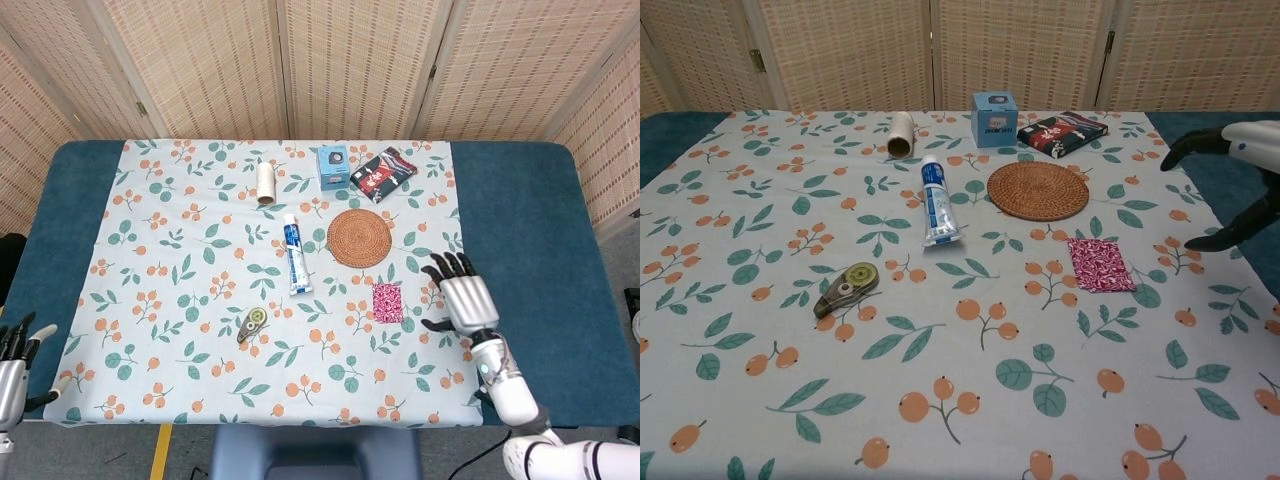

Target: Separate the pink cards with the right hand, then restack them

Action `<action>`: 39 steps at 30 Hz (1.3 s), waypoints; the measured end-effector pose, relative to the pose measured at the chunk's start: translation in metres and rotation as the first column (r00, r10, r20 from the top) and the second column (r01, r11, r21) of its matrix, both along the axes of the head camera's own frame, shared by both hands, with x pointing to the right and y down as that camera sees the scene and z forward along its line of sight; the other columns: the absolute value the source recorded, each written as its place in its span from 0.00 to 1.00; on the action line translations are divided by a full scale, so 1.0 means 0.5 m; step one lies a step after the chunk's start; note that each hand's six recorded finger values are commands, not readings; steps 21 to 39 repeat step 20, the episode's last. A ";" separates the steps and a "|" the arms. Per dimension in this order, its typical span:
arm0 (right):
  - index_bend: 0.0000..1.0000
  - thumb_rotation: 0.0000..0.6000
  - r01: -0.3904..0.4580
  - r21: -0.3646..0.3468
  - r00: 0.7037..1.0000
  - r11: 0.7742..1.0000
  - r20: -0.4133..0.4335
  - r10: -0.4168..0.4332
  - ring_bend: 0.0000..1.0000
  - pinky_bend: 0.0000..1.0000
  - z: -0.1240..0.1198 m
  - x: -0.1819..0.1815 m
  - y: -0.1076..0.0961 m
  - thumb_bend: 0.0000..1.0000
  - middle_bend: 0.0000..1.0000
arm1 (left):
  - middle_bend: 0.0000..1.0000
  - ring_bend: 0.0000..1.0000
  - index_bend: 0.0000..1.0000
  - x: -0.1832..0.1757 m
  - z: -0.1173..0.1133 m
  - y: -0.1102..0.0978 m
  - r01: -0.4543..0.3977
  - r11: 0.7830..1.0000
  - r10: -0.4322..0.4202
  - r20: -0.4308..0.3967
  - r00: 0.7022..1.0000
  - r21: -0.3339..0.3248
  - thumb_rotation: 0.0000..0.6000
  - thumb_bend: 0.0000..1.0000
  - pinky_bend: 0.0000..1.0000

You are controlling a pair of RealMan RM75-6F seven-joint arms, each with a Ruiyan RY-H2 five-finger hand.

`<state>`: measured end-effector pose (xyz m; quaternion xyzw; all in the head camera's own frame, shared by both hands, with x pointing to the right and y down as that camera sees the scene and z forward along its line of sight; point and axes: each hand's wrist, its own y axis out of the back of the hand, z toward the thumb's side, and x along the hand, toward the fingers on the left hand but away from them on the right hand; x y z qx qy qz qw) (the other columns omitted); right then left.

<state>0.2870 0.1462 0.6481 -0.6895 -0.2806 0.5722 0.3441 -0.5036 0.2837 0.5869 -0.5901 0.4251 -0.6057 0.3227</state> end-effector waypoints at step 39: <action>0.12 0.81 -0.193 0.212 0.981 0.958 0.049 0.187 0.00 0.00 -0.182 0.205 0.170 0.19 0.04 | 0.06 0.11 0.20 0.055 -0.004 -0.044 -0.030 0.997 0.032 -0.037 0.999 0.070 1.00 0.27 0.00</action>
